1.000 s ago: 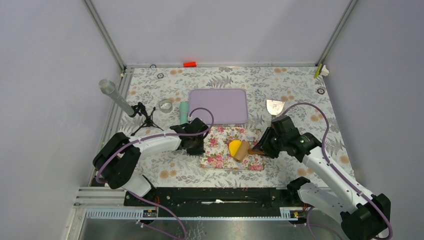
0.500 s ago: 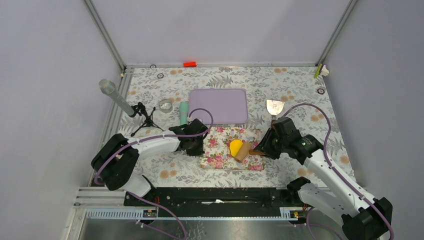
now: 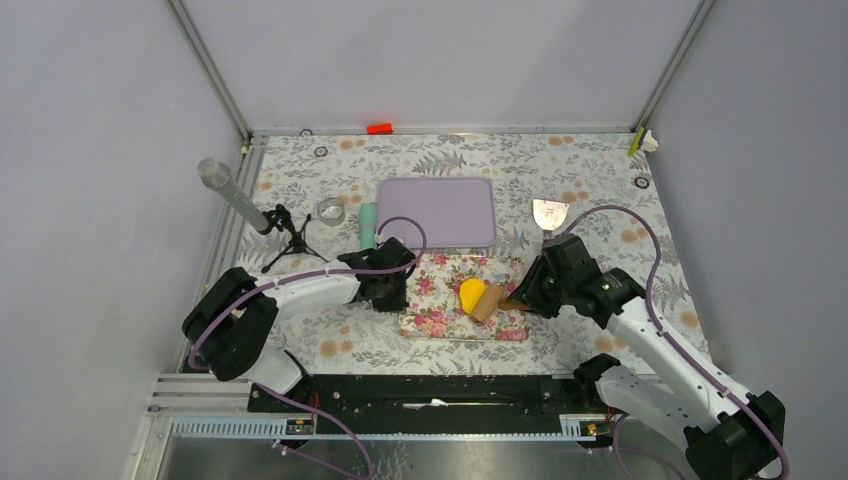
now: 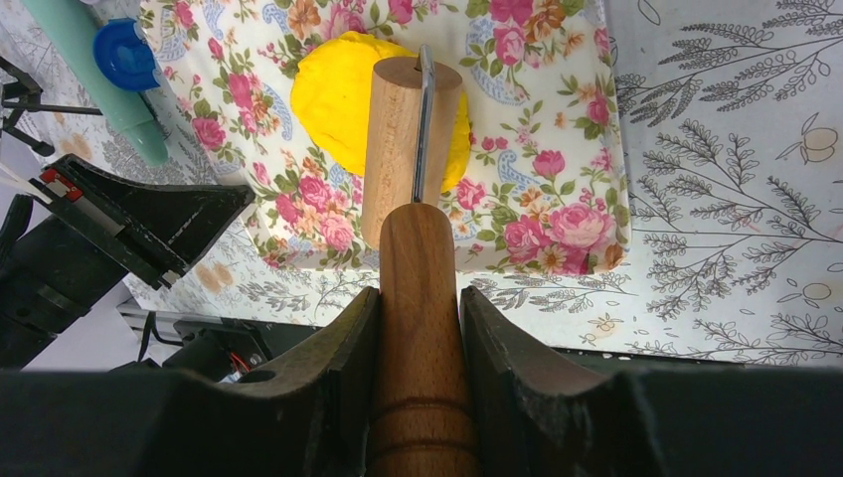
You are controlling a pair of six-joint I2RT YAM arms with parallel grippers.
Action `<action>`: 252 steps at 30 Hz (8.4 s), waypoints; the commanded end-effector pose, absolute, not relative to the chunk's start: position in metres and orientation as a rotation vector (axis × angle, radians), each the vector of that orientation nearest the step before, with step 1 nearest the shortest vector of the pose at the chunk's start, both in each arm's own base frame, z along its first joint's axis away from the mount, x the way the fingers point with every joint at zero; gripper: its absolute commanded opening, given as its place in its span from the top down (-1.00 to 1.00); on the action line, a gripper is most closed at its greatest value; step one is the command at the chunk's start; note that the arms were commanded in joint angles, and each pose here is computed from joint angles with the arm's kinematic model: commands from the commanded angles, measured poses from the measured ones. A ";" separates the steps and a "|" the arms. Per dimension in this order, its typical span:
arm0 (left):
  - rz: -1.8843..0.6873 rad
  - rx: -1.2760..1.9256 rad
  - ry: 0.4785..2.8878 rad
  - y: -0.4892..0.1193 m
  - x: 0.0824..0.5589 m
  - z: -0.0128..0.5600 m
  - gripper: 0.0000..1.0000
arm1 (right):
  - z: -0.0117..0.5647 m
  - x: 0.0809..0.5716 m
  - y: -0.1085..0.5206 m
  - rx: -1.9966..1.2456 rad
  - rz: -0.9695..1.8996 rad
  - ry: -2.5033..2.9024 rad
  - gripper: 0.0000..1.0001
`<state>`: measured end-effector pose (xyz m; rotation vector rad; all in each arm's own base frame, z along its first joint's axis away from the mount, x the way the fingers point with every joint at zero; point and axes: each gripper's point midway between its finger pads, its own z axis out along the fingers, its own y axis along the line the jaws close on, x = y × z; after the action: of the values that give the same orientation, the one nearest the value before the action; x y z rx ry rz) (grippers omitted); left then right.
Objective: Roll out the dumpling wrappers from the dough
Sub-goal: Flatten out the dough on the work surface.
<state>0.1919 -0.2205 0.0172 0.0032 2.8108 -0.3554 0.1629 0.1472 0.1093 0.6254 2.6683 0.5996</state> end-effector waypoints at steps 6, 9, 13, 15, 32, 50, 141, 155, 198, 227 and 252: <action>-0.150 0.070 2.849 -0.188 0.183 0.012 1.00 | 0.045 0.124 0.087 0.654 0.047 2.848 1.00; -0.152 0.078 2.851 -0.189 0.184 0.013 1.00 | 0.038 0.122 0.087 0.673 0.048 2.850 1.00; -0.150 0.085 2.853 -0.189 0.183 0.012 1.00 | 0.036 0.122 0.088 0.687 0.054 2.843 1.00; -0.153 0.088 2.855 -0.190 0.184 0.012 1.00 | 0.034 0.123 0.088 0.684 0.054 2.847 1.00; -0.212 0.145 2.915 -0.197 0.172 -0.001 1.00 | 0.068 0.151 0.118 0.655 0.210 2.772 1.00; -0.118 0.190 2.952 -0.185 0.161 0.012 1.00 | 0.156 0.161 0.136 0.459 0.412 2.708 1.00; -0.125 0.215 2.937 -0.195 0.170 0.016 1.00 | 0.182 0.207 0.166 -0.359 -0.042 2.642 1.00; -0.119 0.209 2.931 -0.191 0.168 0.015 1.00 | 0.159 0.248 0.142 -0.236 -0.239 2.405 1.00; -0.165 0.209 2.914 -0.198 0.171 0.022 1.00 | 0.185 0.191 0.204 -0.230 0.162 2.551 1.00; -0.128 0.216 2.939 -0.195 0.169 0.013 1.00 | 0.171 0.186 0.139 -0.122 -0.151 2.510 1.00; -0.132 0.223 2.943 -0.194 0.166 0.012 1.00 | 0.137 0.202 0.146 -0.131 -0.226 2.528 1.00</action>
<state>0.1648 -0.1967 0.0164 0.1970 2.9612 -0.1653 0.1957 0.1549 0.1321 -0.1766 2.5669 -0.1916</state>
